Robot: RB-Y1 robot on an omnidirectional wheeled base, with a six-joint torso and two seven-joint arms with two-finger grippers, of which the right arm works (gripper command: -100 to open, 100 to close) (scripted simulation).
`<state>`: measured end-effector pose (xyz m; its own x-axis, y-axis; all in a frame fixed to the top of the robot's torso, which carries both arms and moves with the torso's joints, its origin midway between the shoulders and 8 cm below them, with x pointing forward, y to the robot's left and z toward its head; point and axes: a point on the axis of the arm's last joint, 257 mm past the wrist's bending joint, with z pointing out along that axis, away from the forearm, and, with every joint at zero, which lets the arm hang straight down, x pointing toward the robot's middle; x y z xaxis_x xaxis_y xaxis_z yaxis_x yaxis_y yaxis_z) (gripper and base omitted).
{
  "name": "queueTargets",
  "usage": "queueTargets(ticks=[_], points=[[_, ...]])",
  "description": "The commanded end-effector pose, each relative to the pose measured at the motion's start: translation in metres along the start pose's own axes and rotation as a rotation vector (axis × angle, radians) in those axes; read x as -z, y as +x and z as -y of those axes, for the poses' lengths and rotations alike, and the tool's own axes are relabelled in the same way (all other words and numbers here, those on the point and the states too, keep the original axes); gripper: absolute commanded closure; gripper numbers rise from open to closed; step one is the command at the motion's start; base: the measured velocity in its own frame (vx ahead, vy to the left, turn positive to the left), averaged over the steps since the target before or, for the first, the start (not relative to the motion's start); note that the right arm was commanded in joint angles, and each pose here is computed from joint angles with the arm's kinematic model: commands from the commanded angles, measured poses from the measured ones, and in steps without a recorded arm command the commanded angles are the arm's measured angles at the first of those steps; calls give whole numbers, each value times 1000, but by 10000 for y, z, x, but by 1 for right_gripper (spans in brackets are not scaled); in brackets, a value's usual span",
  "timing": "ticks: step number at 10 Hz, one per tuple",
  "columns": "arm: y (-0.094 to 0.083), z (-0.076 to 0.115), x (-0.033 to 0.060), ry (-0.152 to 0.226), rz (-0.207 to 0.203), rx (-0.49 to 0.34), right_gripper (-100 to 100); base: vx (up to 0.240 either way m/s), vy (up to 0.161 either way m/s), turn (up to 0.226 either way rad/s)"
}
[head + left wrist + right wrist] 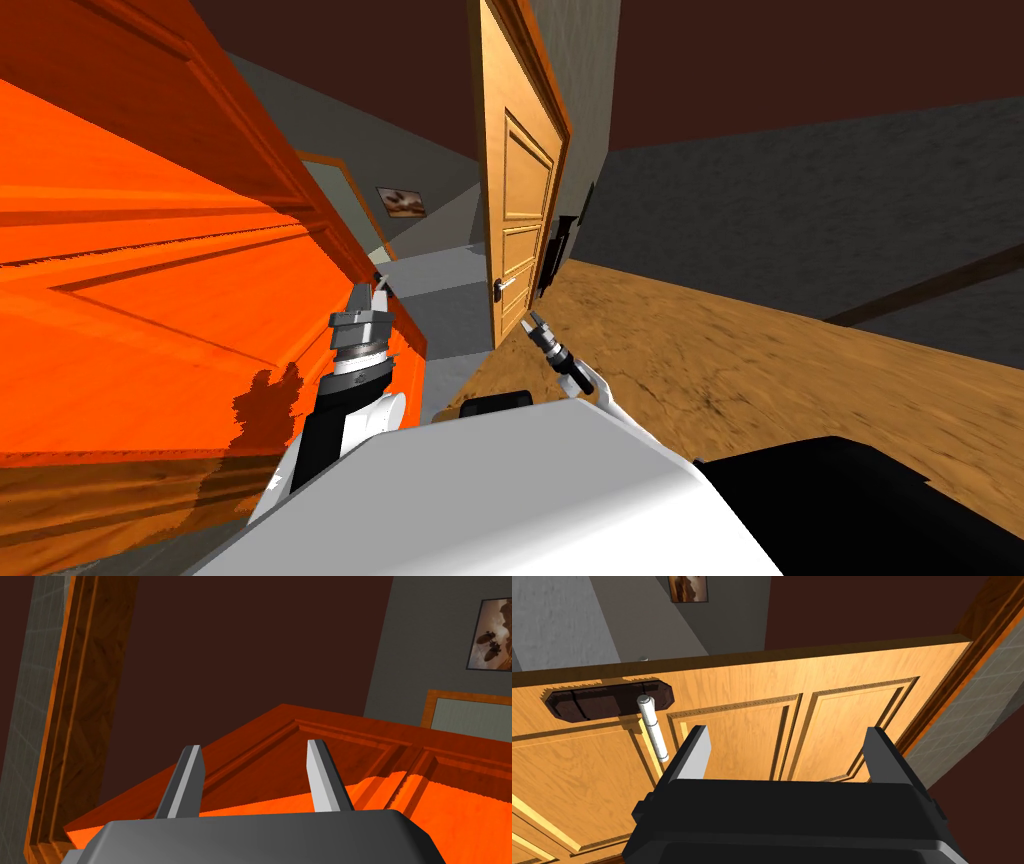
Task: Push the door open
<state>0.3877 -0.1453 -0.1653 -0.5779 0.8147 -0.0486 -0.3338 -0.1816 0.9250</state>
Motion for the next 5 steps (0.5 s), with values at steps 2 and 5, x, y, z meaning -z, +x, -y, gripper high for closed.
queueTargets(ticks=[2,5], points=[[18,203,100,61,-49,-25,-100,221,-42,0],[19,430,246,132,-97,-47,-100,202,1,-2]])
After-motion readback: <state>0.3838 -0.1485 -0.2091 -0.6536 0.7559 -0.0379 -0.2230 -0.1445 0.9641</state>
